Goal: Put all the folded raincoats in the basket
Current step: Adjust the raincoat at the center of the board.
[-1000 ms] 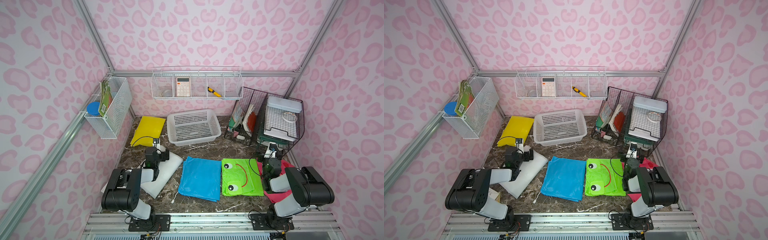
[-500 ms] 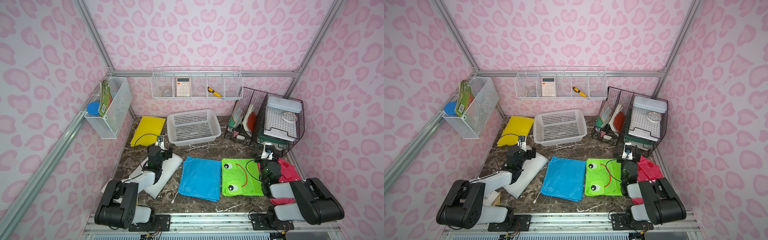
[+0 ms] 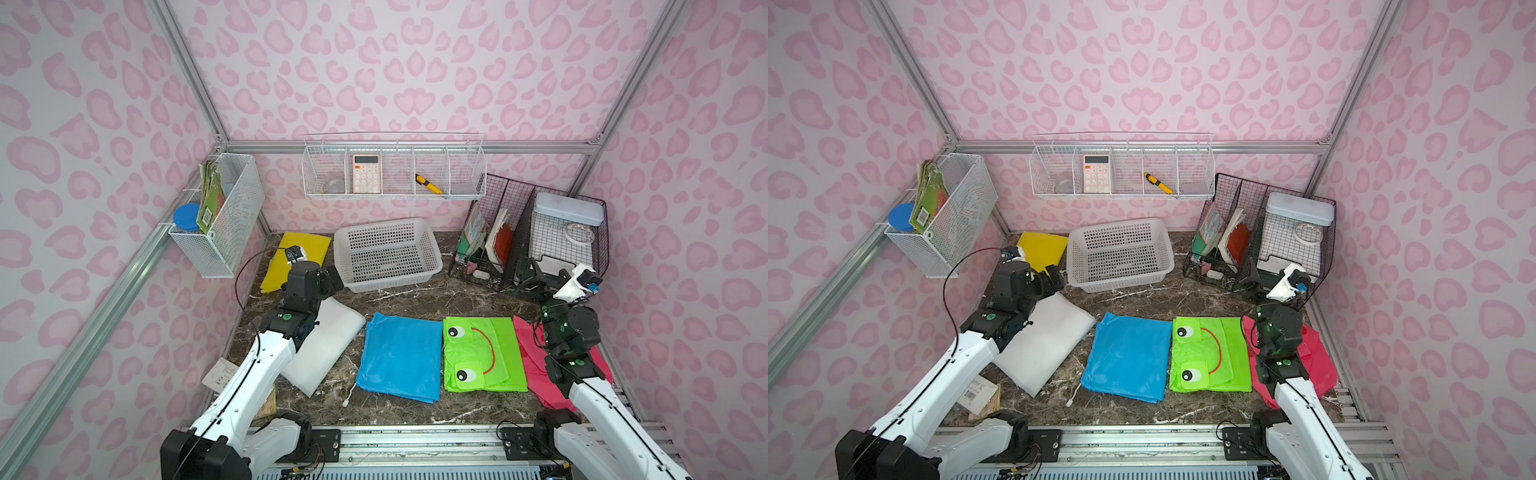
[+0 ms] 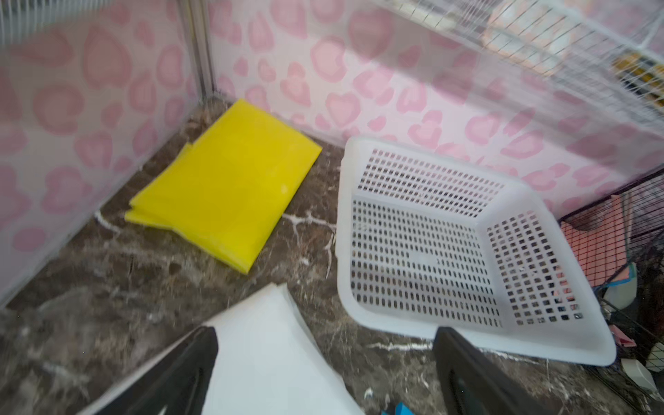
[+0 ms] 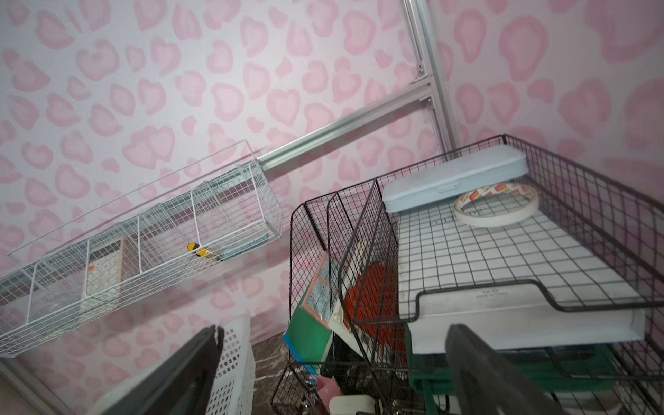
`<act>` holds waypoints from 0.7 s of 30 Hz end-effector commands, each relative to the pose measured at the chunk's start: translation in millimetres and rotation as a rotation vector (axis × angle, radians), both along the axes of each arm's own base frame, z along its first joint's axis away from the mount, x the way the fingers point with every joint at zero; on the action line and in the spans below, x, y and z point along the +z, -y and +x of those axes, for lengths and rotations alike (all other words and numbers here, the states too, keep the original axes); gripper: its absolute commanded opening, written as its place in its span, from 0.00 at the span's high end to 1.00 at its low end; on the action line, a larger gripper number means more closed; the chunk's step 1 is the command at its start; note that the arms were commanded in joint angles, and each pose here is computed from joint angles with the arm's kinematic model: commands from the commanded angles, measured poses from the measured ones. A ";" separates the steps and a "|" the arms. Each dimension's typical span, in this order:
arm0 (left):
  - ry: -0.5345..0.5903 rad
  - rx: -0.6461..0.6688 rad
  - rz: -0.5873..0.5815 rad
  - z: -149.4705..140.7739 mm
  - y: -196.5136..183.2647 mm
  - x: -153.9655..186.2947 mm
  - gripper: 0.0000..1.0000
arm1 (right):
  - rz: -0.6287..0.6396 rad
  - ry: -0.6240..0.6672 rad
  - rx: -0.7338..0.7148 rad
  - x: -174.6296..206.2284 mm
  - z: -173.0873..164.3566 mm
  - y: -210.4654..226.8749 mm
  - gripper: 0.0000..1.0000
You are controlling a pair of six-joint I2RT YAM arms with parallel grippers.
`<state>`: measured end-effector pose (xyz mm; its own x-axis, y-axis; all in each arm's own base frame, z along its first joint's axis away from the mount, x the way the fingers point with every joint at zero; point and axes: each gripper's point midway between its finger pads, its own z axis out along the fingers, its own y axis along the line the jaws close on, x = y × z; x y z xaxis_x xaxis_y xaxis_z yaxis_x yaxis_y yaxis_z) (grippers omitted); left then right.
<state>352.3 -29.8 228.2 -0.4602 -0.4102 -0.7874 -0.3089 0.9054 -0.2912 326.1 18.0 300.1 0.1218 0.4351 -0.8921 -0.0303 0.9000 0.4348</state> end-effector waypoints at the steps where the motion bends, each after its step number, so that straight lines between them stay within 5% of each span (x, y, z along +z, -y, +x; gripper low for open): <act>1: -0.309 0.034 -0.100 -53.4 2.8 -56.8 0.02 | 0.032 -0.172 0.204 -30.1 5.4 -33.5 0.00; 11: -0.515 -0.204 -0.189 -140.8 81.5 -109.8 0.02 | -0.323 -0.476 0.544 -91.0 3.3 -155.3 0.00; 21: -0.478 -0.395 -0.282 -200.3 140.0 -130.8 0.03 | -0.375 -0.687 0.828 -170.4 -14.5 -259.7 0.05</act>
